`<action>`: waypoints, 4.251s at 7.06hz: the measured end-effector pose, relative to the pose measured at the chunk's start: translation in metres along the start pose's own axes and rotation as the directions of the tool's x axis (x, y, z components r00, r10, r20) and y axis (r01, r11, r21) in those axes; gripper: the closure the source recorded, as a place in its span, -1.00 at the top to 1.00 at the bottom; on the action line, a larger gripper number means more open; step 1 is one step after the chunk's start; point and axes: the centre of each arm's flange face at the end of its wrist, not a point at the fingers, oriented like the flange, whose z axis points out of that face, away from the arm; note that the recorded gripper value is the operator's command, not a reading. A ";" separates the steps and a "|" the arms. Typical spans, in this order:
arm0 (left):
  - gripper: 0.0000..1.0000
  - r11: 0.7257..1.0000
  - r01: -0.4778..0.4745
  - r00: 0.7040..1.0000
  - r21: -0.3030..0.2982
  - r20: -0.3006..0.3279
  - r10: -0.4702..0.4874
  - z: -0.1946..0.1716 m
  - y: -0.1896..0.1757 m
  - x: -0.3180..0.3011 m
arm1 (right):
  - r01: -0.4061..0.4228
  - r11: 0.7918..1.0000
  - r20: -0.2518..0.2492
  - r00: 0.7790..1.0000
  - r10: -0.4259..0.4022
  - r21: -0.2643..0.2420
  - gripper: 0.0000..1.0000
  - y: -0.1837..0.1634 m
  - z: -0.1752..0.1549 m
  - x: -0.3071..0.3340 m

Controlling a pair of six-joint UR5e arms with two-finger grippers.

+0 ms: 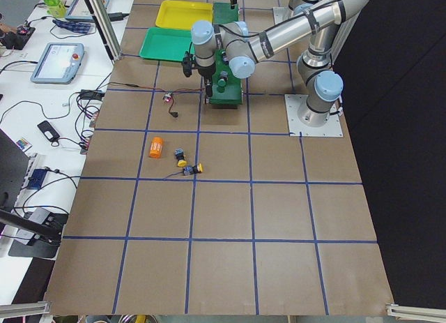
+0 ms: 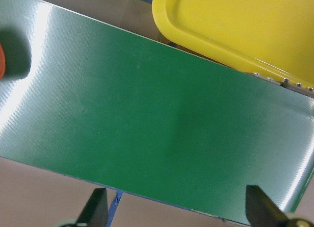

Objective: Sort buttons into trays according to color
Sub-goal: 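Return the left gripper to the pile and grasp a yellow-capped button, then place the yellow-capped button on the conveyor belt with the left gripper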

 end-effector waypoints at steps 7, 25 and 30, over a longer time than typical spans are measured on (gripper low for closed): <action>1.00 0.997 -0.074 0.997 0.020 0.037 0.073 0.033 -0.062 -0.282 | 0.734 0.679 -0.008 0.679 -0.734 0.000 1.00 0.000 0.001 0.003; -1.00 0.992 -0.093 0.995 -0.084 0.029 0.095 0.000 0.034 0.083 | 0.925 0.380 0.043 0.380 -0.924 0.012 1.00 -0.007 0.024 0.004; 1.00 0.995 -0.101 0.993 0.016 0.054 0.100 0.060 0.067 0.125 | 0.939 0.344 0.040 0.343 -0.938 0.021 1.00 -0.009 0.027 0.004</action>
